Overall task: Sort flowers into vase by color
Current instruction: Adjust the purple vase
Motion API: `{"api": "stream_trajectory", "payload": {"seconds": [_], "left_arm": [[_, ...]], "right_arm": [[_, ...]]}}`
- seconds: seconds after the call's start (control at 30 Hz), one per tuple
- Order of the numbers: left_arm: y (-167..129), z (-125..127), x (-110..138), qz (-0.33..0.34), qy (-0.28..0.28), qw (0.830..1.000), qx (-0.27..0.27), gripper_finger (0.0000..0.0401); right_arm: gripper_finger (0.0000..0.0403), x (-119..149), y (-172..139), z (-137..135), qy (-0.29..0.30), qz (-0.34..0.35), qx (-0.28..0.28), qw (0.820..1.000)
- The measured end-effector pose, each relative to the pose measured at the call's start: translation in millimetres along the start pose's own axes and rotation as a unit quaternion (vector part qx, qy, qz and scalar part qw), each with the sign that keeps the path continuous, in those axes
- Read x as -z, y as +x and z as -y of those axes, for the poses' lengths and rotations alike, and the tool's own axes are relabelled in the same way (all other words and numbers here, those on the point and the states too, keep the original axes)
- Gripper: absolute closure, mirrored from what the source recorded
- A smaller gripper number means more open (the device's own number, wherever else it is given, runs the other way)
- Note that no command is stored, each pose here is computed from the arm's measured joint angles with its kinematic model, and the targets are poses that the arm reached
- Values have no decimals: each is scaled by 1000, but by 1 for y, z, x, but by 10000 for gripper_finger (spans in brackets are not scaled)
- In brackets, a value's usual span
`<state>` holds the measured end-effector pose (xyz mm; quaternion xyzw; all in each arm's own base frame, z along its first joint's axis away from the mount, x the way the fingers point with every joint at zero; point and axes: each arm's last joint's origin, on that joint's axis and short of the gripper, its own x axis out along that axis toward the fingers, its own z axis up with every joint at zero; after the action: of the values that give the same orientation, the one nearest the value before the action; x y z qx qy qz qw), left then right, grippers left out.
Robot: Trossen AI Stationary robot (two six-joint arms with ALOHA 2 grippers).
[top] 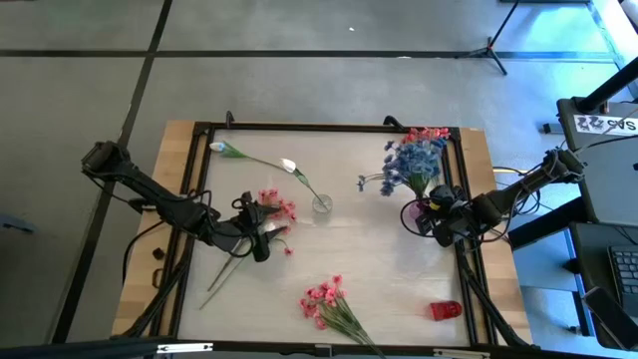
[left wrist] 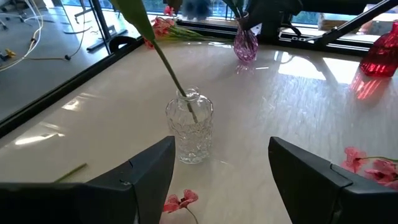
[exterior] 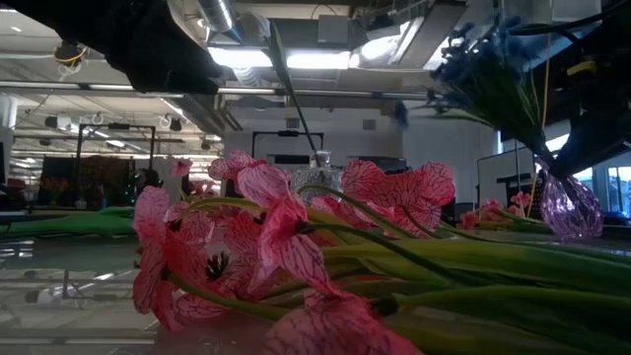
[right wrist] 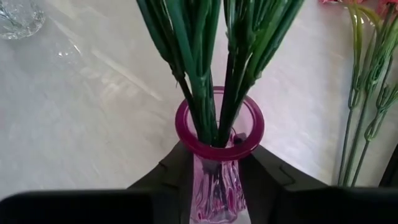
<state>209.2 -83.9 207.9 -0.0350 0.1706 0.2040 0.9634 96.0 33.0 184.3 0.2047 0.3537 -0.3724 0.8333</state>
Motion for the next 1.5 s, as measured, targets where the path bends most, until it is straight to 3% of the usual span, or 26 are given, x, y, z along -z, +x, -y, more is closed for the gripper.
{"api": "stream_trajectory", "payload": {"seconds": [0.23, 0.47, 0.63, 0.83, 1.07, 1.5], "left_arm": [[0, -1, 4, -15, -2, 1000, -8, 147], [-1, -3, 7, -25, 8, 1000, -12, 148], [-1, -3, 8, -31, 18, 999, -15, 148], [0, -4, 8, -31, 19, 999, -15, 148], [3, -7, 7, -30, 14, 999, -25, 148], [10, -15, 4, -31, 7, 998, -49, 148]], "right_arm": [[310, 2, 5, -9, -1, 11, 12, 1000], [310, 15, 5, -28, -20, 60, -16, 998], [310, 34, 4, -42, -39, 138, -38, 989], [310, 55, 21, -59, -66, 211, -14, 975], [310, 57, 38, -65, -44, 223, 15, 974], [283, 52, 39, -66, -31, 188, 19, 981]]}}
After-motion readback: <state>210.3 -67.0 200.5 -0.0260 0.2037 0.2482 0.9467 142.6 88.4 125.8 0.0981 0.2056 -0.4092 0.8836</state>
